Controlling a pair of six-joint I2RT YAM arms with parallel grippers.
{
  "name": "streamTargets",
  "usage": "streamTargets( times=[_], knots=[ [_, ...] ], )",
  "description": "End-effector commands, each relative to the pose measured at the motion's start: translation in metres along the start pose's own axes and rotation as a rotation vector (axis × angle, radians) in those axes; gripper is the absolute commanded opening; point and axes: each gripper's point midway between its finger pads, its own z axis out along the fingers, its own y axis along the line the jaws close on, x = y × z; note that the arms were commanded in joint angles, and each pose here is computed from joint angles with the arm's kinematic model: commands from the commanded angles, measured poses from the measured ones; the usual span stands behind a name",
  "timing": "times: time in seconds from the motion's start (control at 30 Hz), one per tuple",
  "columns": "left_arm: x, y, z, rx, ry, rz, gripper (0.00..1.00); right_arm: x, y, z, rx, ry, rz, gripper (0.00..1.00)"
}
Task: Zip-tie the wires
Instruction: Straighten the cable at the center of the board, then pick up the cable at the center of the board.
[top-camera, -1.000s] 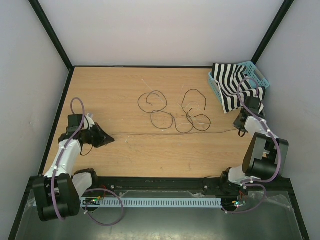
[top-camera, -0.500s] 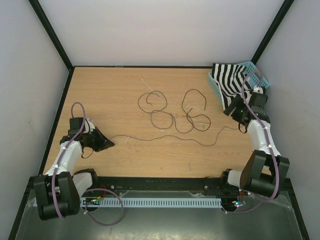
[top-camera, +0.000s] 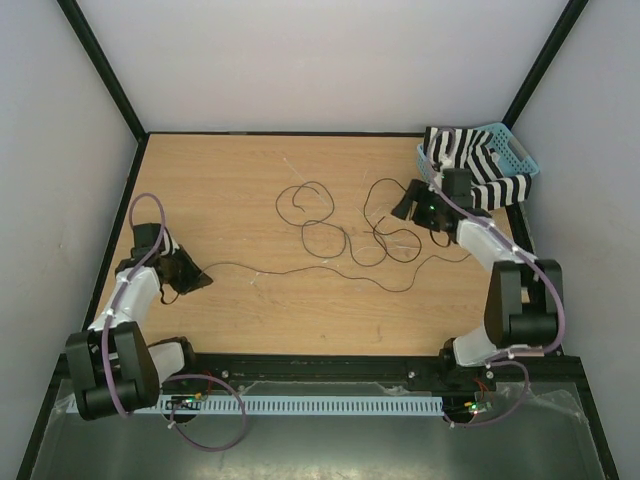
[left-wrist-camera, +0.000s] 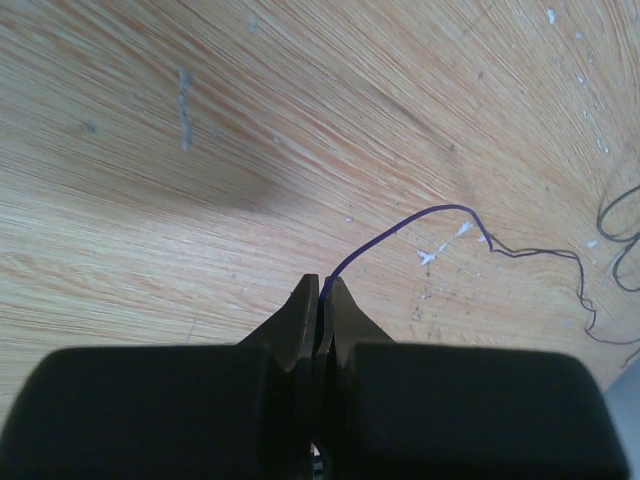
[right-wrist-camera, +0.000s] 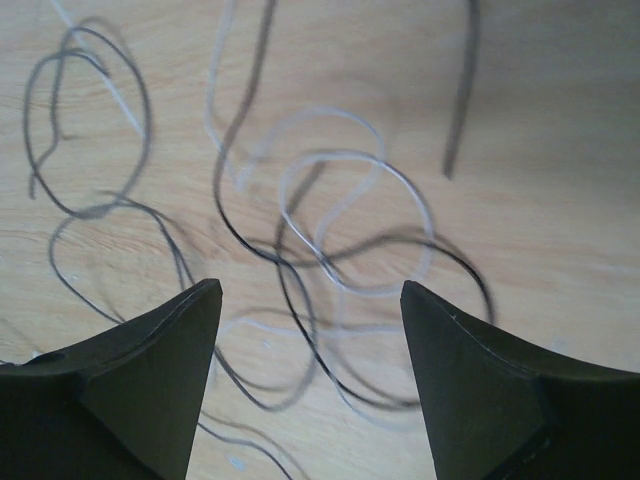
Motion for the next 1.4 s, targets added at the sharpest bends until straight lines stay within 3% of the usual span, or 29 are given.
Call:
streamTargets(
  times=[0.0, 0.2, 0.33, 0.5, 0.63, 0.77, 0.97, 1.1, 1.17, 1.37],
  knots=[
    [-0.016, 0.007, -0.003, -0.056, -0.041, 0.015, 0.0, -0.054, 0.061, 0.032, -0.134, -0.141, -0.024, 0.82],
    [-0.009, 0.019, 0.002, -0.094, -0.029, -0.017, 0.0, -0.093, 0.102, 0.094, -0.142, -0.152, -0.087, 0.82],
    [-0.009, 0.028, 0.004, -0.129, -0.022, -0.05, 0.02, -0.107, 0.094, 0.134, -0.046, -0.126, -0.113, 0.82],
    [-0.01, 0.035, 0.007, -0.141, -0.003, -0.098, 0.19, -0.111, 0.09, 0.169, -0.018, -0.057, -0.14, 0.82],
    [-0.012, 0.035, 0.008, -0.142, 0.003, -0.111, 0.47, -0.09, 0.084, 0.184, -0.001, -0.011, -0.161, 0.81],
    [-0.019, 0.03, 0.005, -0.122, -0.015, -0.1, 0.6, -0.075, 0.084, 0.19, -0.011, 0.025, -0.177, 0.8],
    [-0.042, 0.009, -0.012, -0.052, -0.101, -0.031, 0.78, -0.062, 0.079, 0.197, 0.008, 0.047, -0.209, 0.76],
    [-0.066, -0.014, -0.037, 0.01, -0.21, 0.042, 0.94, -0.058, 0.073, 0.204, 0.028, 0.054, -0.216, 0.66],
    [-0.082, -0.028, -0.057, 0.045, -0.292, 0.08, 0.98, -0.055, 0.07, 0.207, 0.038, 0.058, -0.225, 0.63],
    [-0.12, -0.081, -0.11, 0.191, -0.423, 0.216, 0.99, -0.053, 0.065, 0.212, 0.062, 0.062, -0.249, 0.5]
  ],
)
